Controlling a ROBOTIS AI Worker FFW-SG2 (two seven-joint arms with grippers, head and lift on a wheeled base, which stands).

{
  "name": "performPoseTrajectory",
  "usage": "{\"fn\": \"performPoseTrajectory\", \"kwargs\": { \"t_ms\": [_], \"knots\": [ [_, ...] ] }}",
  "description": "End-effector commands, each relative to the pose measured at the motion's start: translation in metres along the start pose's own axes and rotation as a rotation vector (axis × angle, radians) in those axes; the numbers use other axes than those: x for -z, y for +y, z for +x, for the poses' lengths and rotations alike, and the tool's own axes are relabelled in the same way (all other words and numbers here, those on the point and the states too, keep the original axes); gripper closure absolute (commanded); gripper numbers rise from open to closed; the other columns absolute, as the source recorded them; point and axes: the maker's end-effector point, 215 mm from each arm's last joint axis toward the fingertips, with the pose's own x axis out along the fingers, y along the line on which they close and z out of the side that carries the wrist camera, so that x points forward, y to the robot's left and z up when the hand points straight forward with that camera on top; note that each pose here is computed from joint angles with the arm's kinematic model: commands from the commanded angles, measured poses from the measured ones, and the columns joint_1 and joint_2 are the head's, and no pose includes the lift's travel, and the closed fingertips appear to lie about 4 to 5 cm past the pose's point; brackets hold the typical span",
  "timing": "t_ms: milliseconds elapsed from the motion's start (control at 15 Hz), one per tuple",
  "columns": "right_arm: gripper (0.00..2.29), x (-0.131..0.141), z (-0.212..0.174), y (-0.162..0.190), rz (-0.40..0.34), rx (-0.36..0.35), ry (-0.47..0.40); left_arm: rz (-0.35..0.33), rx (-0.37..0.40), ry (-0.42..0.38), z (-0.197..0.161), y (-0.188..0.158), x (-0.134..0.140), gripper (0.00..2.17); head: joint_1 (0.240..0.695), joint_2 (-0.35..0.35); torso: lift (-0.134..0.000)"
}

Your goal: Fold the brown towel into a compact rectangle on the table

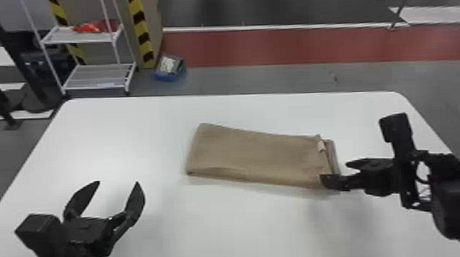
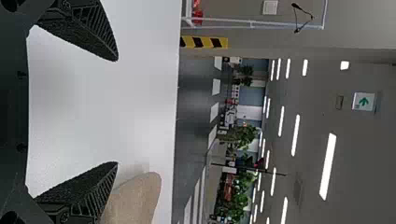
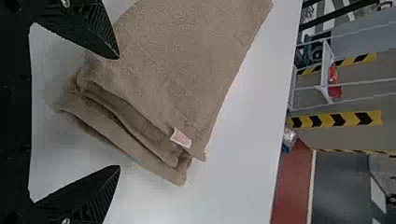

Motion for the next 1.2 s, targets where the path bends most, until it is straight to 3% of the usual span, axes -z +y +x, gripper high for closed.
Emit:
{"fn": "performPoseTrajectory", "kwargs": {
  "t_ms": [0,200,400,867,1133],
  "knots": [
    [0.03,0.01,0.014,0.01,0.136,-0.016,0.024,-0.003,0.003,0.002,0.0,-0.002,0.001,0.09,0.695,0.006,-0.123],
    [0.04,0.025,0.02,0.004,0.232,0.002,0.094,-0.005,0.006,0.004,0.0,-0.003,0.003,0.09,0.695,0.012,-0.123],
    [0.17,0.028,0.024,-0.001,0.252,0.018,0.092,-0.008,0.004,0.008,0.0,-0.003,0.006,0.09,0.695,0.008,-0.123],
    [1.55,0.012,0.017,-0.01,0.274,0.012,0.054,-0.009,0.007,0.01,0.0,-0.004,0.007,0.09,0.695,0.0,-0.123],
    [1.66,0.008,0.013,-0.018,0.278,0.024,0.036,-0.01,0.007,0.013,-0.001,-0.004,0.008,0.09,0.695,-0.003,-0.123]
  ]
}}
